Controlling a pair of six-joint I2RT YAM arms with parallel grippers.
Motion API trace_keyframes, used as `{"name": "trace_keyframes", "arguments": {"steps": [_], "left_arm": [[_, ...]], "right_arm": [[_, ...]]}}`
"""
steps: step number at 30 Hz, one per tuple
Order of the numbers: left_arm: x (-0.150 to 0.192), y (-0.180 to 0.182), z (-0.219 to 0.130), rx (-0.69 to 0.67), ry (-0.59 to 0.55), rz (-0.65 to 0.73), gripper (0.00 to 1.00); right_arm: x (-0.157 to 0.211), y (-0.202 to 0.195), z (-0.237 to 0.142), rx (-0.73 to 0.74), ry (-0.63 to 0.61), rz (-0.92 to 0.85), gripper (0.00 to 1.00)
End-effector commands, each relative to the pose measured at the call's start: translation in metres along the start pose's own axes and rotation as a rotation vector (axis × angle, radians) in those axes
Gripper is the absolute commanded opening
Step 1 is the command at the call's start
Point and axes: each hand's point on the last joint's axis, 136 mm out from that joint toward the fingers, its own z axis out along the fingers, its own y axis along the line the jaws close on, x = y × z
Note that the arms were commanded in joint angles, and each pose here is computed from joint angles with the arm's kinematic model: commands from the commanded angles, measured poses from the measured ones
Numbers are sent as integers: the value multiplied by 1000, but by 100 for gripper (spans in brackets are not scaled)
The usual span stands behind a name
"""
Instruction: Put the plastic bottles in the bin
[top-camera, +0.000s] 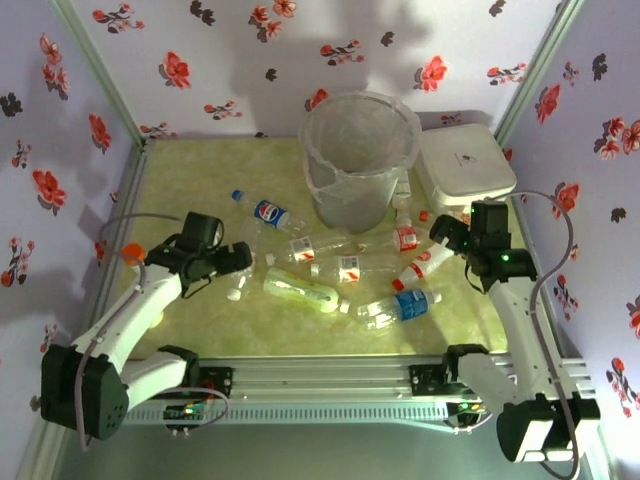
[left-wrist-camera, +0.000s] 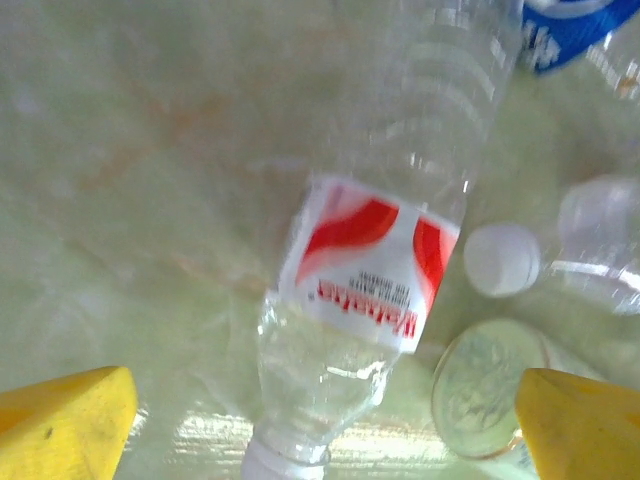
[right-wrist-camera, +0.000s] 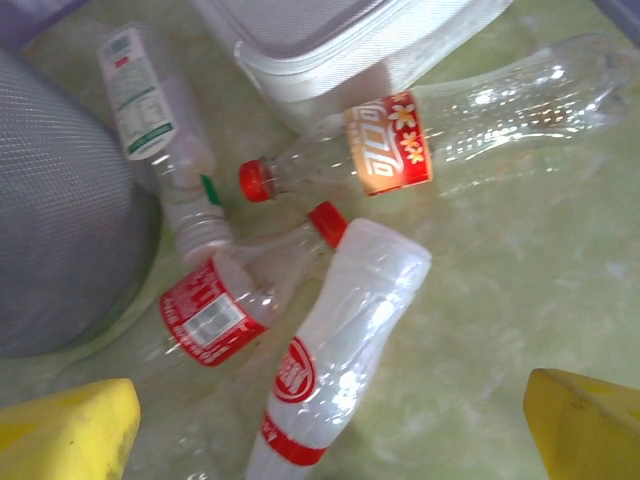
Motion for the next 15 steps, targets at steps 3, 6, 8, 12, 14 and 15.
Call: {"name": "trace_keyframes", "arguments": {"steps": [3, 6, 8, 12, 14, 15], "left_arm": [[20, 0, 23, -6, 75, -17, 100], [18, 4, 35, -43, 87, -13, 100], [13, 1, 43, -39, 74, -17, 98], [6, -6, 57, -28, 73, -11, 86], [5, -8, 62, -18, 78, -14, 77], [6, -8, 63, -19, 81, -16, 74]], "right_arm": [[-4, 29, -29, -159, 9, 41, 99], [-14, 51, -47, -271, -2, 49, 99], [-22, 66, -64, -354, -25, 48, 99], [-36, 89, -98, -513, -101, 31, 99], [-40, 98, -113, -568, -121, 20, 99], [-41, 102, -119, -595, -126, 13, 99]]}}
